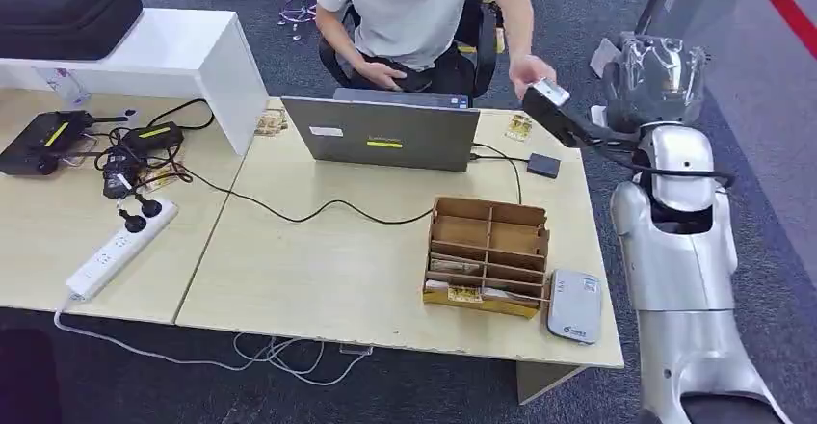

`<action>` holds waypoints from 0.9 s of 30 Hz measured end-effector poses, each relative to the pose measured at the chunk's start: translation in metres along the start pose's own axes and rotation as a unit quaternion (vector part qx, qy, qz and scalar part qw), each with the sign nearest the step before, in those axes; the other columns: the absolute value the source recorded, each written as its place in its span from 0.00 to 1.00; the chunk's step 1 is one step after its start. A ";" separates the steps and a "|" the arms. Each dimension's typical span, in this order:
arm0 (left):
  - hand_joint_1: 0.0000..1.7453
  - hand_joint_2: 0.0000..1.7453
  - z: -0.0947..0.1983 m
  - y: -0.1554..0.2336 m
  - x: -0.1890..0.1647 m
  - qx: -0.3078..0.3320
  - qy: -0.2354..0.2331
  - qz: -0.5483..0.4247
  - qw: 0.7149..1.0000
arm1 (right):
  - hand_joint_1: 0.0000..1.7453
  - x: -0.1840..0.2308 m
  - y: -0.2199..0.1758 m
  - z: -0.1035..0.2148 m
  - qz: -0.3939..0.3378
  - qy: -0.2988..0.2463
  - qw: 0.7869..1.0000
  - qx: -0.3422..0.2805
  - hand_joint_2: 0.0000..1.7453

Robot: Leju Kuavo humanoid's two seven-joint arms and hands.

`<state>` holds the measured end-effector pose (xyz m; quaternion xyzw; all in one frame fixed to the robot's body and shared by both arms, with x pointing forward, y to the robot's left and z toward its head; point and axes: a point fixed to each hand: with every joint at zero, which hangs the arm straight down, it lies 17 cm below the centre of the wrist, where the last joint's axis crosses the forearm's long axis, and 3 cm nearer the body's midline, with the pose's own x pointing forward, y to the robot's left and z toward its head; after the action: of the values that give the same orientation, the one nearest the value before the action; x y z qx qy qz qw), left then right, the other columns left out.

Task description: Pass the card to the sensor for recognition and then transmit it.

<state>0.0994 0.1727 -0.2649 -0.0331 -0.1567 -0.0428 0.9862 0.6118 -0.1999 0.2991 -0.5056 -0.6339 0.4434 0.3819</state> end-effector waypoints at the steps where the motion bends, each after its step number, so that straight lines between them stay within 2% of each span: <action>1: 0.00 1.00 0.000 0.000 0.000 0.000 0.001 0.000 1.000 | 1.00 0.003 0.000 0.001 -0.001 -0.003 1.000 0.000 1.00; 8: 0.00 1.00 0.000 0.002 -0.001 0.005 0.004 0.002 1.000 | 1.00 0.008 0.001 0.006 -0.013 -0.008 1.000 -0.005 1.00; 14: 0.00 1.00 0.000 0.003 -0.001 0.009 0.006 0.021 1.000 | 1.00 0.012 0.004 0.027 -0.036 -0.019 0.999 -0.025 1.00; 19: 0.00 1.00 0.000 -0.002 -0.003 0.007 0.012 0.044 0.999 | 1.00 -0.001 0.005 0.060 -0.029 -0.024 0.998 -0.056 1.00; 27: 0.00 1.00 0.002 -0.017 -0.001 -0.003 0.011 0.075 0.997 | 1.00 -0.028 0.014 0.115 -0.017 -0.011 0.998 -0.066 1.00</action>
<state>0.0963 0.1564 -0.2624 -0.0478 -0.1429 0.0305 0.9881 0.5144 -0.2460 0.2482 -0.5142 -0.6746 0.3995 0.3478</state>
